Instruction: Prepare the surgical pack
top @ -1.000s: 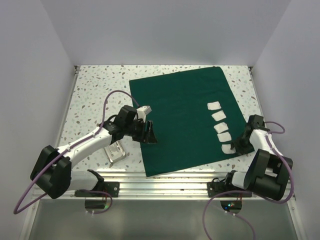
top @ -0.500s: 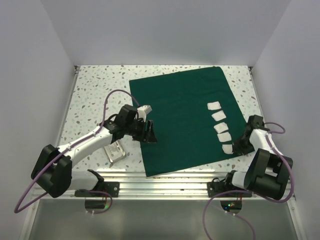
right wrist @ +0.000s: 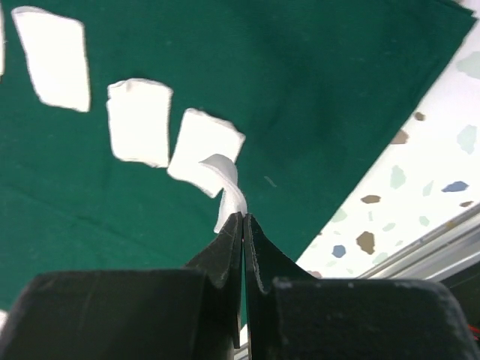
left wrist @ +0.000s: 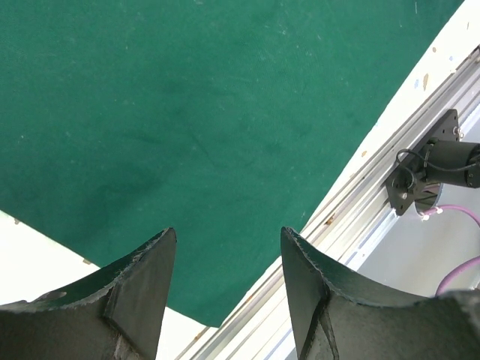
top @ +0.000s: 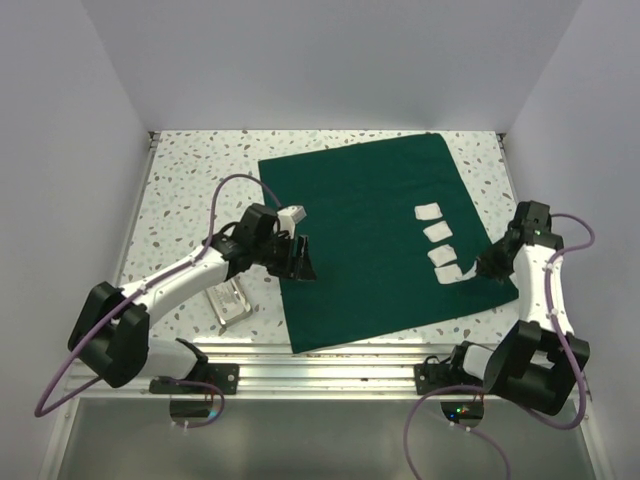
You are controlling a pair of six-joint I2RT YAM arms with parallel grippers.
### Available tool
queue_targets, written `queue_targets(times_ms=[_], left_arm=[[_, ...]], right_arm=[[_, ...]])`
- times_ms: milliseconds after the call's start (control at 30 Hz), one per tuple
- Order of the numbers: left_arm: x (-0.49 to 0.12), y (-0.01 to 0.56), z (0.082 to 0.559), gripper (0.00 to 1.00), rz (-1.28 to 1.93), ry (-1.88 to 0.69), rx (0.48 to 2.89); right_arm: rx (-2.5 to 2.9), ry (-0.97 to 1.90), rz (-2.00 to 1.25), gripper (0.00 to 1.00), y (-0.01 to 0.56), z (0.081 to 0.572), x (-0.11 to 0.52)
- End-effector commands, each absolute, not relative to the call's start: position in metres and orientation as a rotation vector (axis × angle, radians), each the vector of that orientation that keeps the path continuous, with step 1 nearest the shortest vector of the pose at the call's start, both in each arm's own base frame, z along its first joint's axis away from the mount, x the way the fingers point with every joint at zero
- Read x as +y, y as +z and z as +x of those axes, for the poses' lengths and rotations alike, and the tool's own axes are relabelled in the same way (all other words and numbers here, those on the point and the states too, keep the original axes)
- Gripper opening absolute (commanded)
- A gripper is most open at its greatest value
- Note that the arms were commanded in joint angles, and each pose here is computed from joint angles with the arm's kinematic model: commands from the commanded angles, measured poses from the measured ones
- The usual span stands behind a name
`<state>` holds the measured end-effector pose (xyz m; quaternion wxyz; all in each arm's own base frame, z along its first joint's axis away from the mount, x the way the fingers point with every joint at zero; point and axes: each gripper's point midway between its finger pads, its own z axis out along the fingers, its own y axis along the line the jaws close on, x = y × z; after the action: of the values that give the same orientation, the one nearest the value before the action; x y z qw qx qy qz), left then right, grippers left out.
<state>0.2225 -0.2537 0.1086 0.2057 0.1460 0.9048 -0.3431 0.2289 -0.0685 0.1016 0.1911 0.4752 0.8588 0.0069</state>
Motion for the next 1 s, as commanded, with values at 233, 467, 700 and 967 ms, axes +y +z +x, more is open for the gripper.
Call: queue_targets(times_ms=[233,467,700,967], left_arm=[[-0.26,0.116,0.234,0.61,0.428,-0.966,2.503],[-0.256,0.111,0.236,0.61,0.418,-0.949,2.521],[-0.253,0.109,0.238,0.61,0.415,-0.936,2.527],[-0.247,0.104,0.237,0.61,0.41,-0.92,2.543]], right_arm=[[2.427,0.328,1.306,0.0,0.1,0.272,-0.024],[2.394,0.402,1.323,0.0,0.091,0.291,-0.019],[2.413,0.389,1.328,0.0,0.07,0.293,-0.021],[2.47,0.308,1.349,0.0,0.049,0.276,-0.025]])
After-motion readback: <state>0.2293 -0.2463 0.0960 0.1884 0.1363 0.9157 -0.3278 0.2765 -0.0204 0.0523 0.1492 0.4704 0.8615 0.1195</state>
